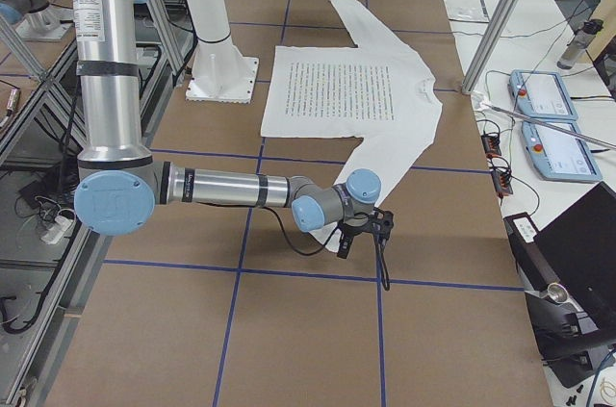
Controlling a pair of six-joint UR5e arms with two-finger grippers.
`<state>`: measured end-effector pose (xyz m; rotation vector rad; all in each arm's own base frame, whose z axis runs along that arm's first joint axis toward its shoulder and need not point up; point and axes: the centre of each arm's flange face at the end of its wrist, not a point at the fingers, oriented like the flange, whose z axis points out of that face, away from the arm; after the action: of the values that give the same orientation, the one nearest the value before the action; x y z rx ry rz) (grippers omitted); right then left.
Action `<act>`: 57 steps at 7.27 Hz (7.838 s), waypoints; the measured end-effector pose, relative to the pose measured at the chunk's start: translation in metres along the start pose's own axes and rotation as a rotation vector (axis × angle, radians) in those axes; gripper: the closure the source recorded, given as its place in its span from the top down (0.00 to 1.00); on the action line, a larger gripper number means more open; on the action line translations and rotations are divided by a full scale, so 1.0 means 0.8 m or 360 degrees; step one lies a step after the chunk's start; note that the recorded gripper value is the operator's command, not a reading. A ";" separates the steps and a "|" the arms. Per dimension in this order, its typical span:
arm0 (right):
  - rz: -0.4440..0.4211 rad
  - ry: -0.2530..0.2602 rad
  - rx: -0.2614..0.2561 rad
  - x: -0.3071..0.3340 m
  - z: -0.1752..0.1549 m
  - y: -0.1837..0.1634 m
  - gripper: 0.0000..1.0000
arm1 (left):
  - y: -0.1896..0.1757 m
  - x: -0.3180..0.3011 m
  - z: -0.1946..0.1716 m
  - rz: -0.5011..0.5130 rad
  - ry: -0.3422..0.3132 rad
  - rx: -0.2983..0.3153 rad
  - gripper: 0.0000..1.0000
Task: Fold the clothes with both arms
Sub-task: 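Move the right gripper toward the sleeve cuff nearest it, then grasp the sleeve cuff with the right gripper and carry it across the shirt, then release the sleeve near the collar and withdraw the right gripper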
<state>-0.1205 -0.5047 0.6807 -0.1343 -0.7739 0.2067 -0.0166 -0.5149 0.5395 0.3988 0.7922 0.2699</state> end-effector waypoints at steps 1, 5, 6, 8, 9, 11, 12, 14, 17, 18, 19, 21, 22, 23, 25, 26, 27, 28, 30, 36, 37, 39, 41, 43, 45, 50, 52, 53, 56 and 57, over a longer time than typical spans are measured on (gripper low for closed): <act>-0.0001 0.0009 -0.0020 0.001 0.008 0.002 0.88 | -0.001 0.002 -0.002 0.0004 0.0001 0.0004 1.00; -0.0022 0.0035 -0.0076 -0.004 0.033 0.011 0.00 | -0.003 0.006 -0.006 0.0012 0.0001 0.0014 1.00; -0.0021 0.0036 -0.0081 -0.003 0.034 0.012 0.00 | -0.003 0.007 -0.007 0.0014 0.0001 0.0016 1.00; -0.0029 0.0035 -0.0090 0.000 0.037 0.013 0.00 | -0.004 0.008 -0.008 0.0018 0.0001 0.0020 1.00; -0.0032 0.0030 -0.0094 0.001 0.036 0.015 0.00 | -0.004 0.009 -0.009 0.0019 0.0001 0.0022 1.00; -0.0045 -0.0043 -0.0097 -0.010 0.018 0.017 0.00 | -0.006 0.012 -0.012 0.0027 0.0003 0.0030 1.00; -0.0048 -0.0088 -0.0091 -0.017 0.004 0.017 0.00 | -0.006 0.015 -0.014 0.0030 0.0013 0.0034 1.00; -0.0073 -0.0192 -0.0073 -0.045 -0.034 0.019 0.00 | -0.007 0.017 -0.015 0.0032 0.0028 0.0036 1.00; 0.0032 -0.0306 -0.0046 -0.167 -0.113 0.001 0.00 | -0.008 0.019 -0.016 0.0037 0.0033 0.0040 1.00; 0.0120 -0.0358 -0.0041 -0.242 -0.138 -0.013 0.00 | -0.009 0.020 -0.017 0.0041 0.0037 0.0043 1.00; 0.0206 -0.0410 -0.0050 -0.327 -0.159 -0.026 0.00 | -0.011 0.021 -0.018 0.0046 0.0045 0.0048 1.00; 0.0343 -0.0483 -0.0093 -0.523 -0.186 -0.037 0.00 | -0.015 0.026 -0.021 0.0059 0.0057 0.0059 1.00; 0.0375 -0.0497 -0.0085 -0.628 -0.194 -0.029 0.00 | -0.016 0.028 -0.023 0.0067 0.0058 0.0066 1.00; 0.0359 -0.0527 -0.0064 -0.714 -0.202 -0.009 0.00 | -0.017 0.030 -0.025 0.0075 0.0057 0.0073 1.00; 0.0210 -0.0620 -0.0014 -0.845 -0.196 0.048 0.00 | -0.018 0.033 -0.029 0.0086 0.0057 0.0084 1.00; 0.0144 -0.0647 0.0029 -0.897 -0.179 0.083 0.00 | -0.019 0.035 -0.031 0.0091 0.0057 0.0090 1.00; 0.0097 -0.0671 0.0059 -0.928 -0.164 0.113 0.00 | -0.020 0.037 -0.033 0.0095 0.0056 0.0094 1.00; 0.0060 -0.0696 0.0093 -0.949 -0.152 0.138 0.00 | -0.020 0.038 -0.033 0.0098 0.0056 0.0095 1.00; 0.0015 -0.0750 0.0147 -0.974 -0.137 0.172 0.00 | -0.017 0.037 -0.033 0.0096 0.0056 0.0092 1.00; 0.0189 -0.0777 0.0296 -1.025 -0.117 0.176 0.89 | -0.016 0.040 -0.019 0.0030 0.0071 0.0058 0.99; 0.0217 -0.0781 0.0307 -1.036 -0.118 0.182 0.90 | -0.018 0.052 -0.003 0.0032 0.0091 0.0024 1.00; 0.0258 -0.0786 0.0318 -1.039 -0.124 0.178 0.91 | -0.017 0.061 0.033 0.0016 0.0127 -0.0060 1.00; 0.0370 -0.0711 0.0283 -0.998 -0.135 0.133 0.99 | -0.022 0.038 0.096 -0.0030 0.0145 -0.0145 0.96; 0.0423 -0.0641 0.0241 -0.872 -0.141 0.087 0.99 | -0.020 -0.004 0.160 -0.0107 0.0147 -0.0230 0.90; 0.0353 -0.0602 0.0224 -0.712 -0.146 0.053 0.99 | -0.017 -0.004 0.206 -0.0194 0.0158 -0.0319 0.86; 0.0249 -0.0542 0.0240 -0.542 -0.156 0.021 0.99 | 0.021 0.020 0.267 -0.0183 0.0180 -0.0481 0.78; 0.0245 -0.0543 0.0241 -0.539 -0.157 0.021 0.99 | 0.034 0.028 0.278 -0.0160 0.0188 -0.0515 0.65; 0.0245 -0.0543 0.0242 -0.539 -0.158 0.021 0.99 | 0.038 0.034 0.283 -0.0139 0.0196 -0.0521 0.63; 0.0242 -0.0547 0.0250 -0.539 -0.160 0.022 0.99 | 0.050 0.040 0.291 -0.0097 0.0214 -0.0506 0.63; 0.0241 -0.0548 0.0252 -0.539 -0.161 0.023 0.99 | 0.053 0.040 0.292 -0.0097 0.0214 -0.0509 0.63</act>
<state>-0.3327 -0.5938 0.2936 -0.0061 -1.0870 0.4413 0.1728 -0.5223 0.6862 0.0558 0.8744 0.3625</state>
